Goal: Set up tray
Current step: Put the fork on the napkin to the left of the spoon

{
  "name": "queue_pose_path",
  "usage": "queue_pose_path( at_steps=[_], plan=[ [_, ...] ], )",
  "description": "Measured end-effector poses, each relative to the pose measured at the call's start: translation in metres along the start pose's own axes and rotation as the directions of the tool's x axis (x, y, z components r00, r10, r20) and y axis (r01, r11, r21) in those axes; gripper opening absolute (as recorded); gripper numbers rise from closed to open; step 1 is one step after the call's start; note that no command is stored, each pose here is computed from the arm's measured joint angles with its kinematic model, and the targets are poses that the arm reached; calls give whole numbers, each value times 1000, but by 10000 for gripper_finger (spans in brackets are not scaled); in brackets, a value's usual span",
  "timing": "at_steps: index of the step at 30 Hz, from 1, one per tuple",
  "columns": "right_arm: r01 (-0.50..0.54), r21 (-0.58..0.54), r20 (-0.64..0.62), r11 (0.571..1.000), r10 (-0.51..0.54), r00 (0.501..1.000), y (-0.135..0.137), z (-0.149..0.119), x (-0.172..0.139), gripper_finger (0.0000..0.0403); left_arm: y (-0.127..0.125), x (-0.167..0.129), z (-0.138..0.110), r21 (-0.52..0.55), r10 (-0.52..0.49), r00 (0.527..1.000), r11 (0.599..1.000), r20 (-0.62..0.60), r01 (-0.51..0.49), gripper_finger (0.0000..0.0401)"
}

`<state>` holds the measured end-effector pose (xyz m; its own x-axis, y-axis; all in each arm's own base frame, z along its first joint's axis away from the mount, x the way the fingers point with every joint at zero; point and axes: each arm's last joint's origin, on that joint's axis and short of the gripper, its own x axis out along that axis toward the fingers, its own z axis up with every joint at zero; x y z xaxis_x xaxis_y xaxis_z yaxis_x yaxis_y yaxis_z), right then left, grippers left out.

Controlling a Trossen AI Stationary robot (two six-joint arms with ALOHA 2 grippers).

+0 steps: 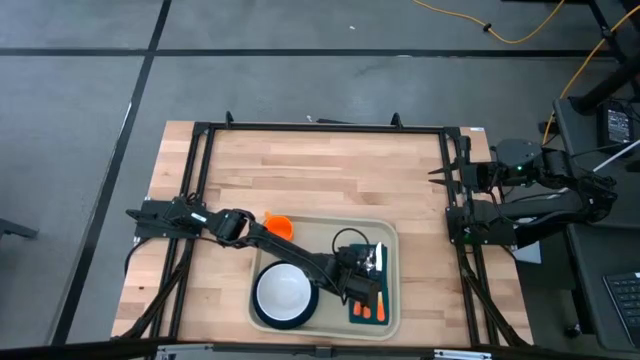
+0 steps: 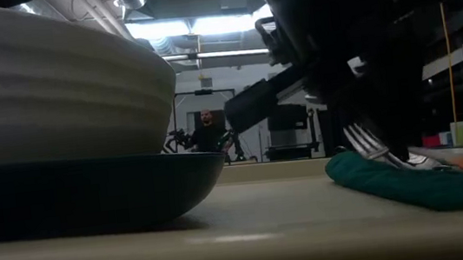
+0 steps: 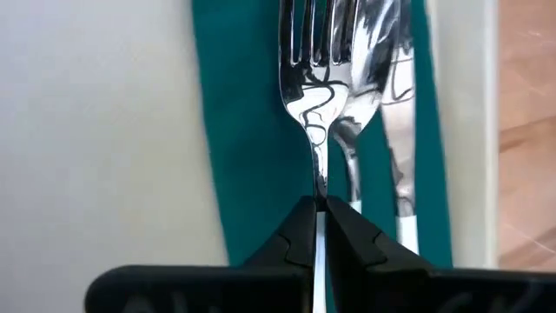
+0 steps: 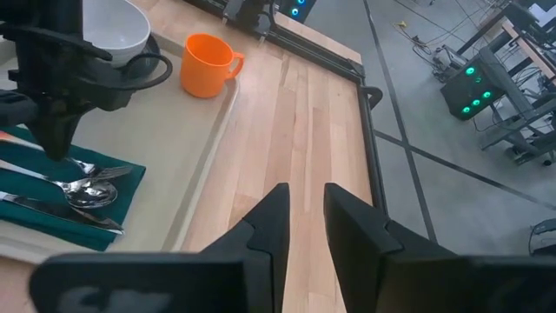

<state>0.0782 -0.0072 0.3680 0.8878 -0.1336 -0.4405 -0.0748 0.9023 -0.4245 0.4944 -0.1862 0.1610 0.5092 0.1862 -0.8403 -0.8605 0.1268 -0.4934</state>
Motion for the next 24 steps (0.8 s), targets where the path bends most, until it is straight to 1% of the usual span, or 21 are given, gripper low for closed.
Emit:
queue_pose_path(
  at_steps=[5,10,20,24],
  plan=[
    [0,0,0,1000,0,1000,0,0,0,80,4,-2,-5,-13,29,999,999,-18,-30,3],
    [0,0,0,1000,0,1000,0,0,0,80,7,-2,-5,-19,56,998,998,-14,-56,3],
    [0,0,-1,1000,0,1000,0,0,0,80,6,-1,-5,-16,49,999,999,-9,-49,3],
    [0,-1,0,1000,0,1000,0,0,0,80,6,3,-8,-10,38,999,999,-39,-38,3]
  ],
)
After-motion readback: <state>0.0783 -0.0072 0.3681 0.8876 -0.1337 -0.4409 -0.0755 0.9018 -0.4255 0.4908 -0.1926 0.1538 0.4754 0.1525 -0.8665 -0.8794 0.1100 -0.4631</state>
